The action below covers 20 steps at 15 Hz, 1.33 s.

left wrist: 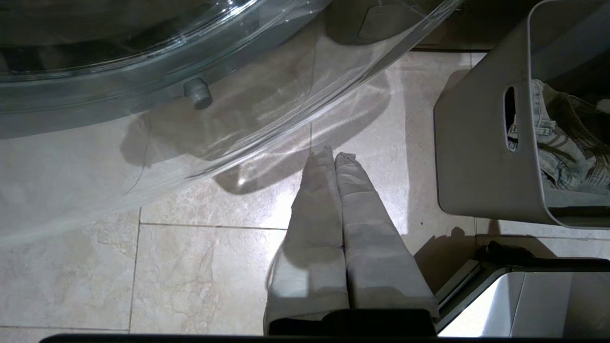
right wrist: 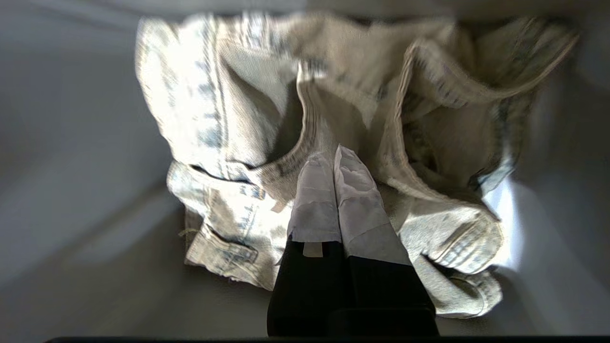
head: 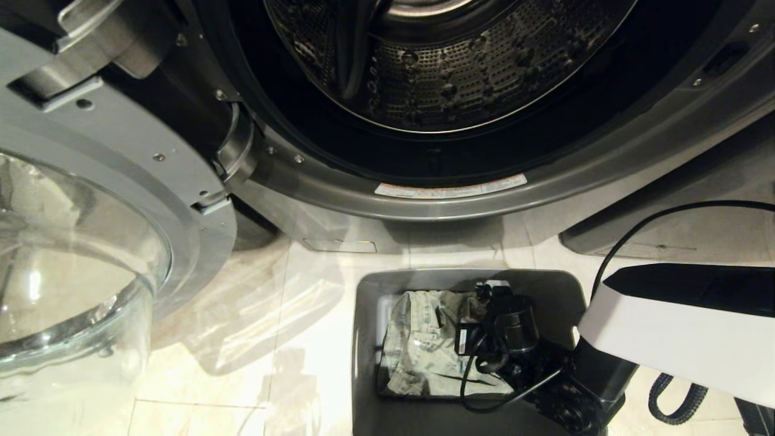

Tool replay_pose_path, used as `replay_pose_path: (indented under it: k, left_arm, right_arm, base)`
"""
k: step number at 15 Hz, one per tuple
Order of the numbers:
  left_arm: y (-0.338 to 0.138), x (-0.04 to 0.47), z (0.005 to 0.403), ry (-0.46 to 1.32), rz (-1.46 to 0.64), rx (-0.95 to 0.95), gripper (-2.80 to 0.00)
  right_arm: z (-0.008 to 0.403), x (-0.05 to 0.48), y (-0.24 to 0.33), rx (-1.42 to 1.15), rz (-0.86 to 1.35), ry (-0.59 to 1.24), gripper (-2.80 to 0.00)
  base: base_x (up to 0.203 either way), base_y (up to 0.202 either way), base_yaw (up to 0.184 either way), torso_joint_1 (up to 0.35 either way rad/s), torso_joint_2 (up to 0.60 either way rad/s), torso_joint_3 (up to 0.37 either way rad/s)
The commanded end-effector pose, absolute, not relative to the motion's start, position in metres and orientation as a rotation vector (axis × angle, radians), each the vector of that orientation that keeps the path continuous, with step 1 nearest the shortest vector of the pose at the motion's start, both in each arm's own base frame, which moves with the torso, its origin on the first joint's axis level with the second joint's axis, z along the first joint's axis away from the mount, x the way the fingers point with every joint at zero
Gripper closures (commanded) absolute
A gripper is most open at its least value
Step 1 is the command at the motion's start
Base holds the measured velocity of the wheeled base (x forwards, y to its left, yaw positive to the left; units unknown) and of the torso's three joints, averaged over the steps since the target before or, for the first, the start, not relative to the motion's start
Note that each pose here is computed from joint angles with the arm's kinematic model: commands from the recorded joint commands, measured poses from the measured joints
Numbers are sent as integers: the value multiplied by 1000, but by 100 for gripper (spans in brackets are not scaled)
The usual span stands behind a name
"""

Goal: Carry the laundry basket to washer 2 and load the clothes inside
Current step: Place the clothes into the washing machine

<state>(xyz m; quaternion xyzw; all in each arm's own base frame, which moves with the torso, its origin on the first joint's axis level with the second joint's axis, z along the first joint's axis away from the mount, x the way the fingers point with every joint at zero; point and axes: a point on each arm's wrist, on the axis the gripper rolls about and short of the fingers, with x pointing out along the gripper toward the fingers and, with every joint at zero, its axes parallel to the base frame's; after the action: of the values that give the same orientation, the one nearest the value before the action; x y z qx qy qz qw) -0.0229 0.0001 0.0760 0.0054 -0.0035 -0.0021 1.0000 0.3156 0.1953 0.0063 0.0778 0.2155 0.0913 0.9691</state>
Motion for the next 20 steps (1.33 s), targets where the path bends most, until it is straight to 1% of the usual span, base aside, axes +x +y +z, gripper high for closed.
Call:
replay_pose_path:
  k: [1, 5, 8, 9, 12, 13, 15, 20]
  left_arm:
    - [0, -23, 76, -6, -3, 11, 0]
    - [0, -23, 76, -6, -3, 8, 0]
    - [0, -23, 76, -5, 0, -3, 0]
    - [0, -23, 76, -5, -2, -6, 0]
    - [0, -23, 76, -5, -2, -6, 0]
    - [0, -23, 76, -5, -2, -6, 0]
    - [0, -23, 76, -5, -2, -6, 0]
    - [0, -23, 76, -5, -2, -6, 0]
  right_arm:
    - [6, 316, 196, 158, 189, 434, 0]
    - [9, 315, 200, 128, 243, 429, 0]
    - [20, 312, 201, 118, 258, 407, 0]
    - [27, 311, 200, 118, 262, 391, -280]
    - [61, 306, 197, 149, 285, 330, -280]
    - [68, 303, 197, 151, 310, 343, -280]
    - [65, 300, 203, 144, 349, 377, -280]
    - [41, 308, 216, 133, 379, 403, -280]
  base:
    - [0, 0, 0, -2, -2, -188]
    - [0, 0, 0, 3, 2, -192]
    - [0, 0, 0, 1, 1, -72]
    - [0, 0, 0, 0, 0, 0]
    - [0, 0, 0, 0, 0, 0]
    - [0, 0, 0, 0, 0, 0]
    - [0, 0, 0, 0, 0, 0]
    - [0, 0, 0, 0, 0, 0]
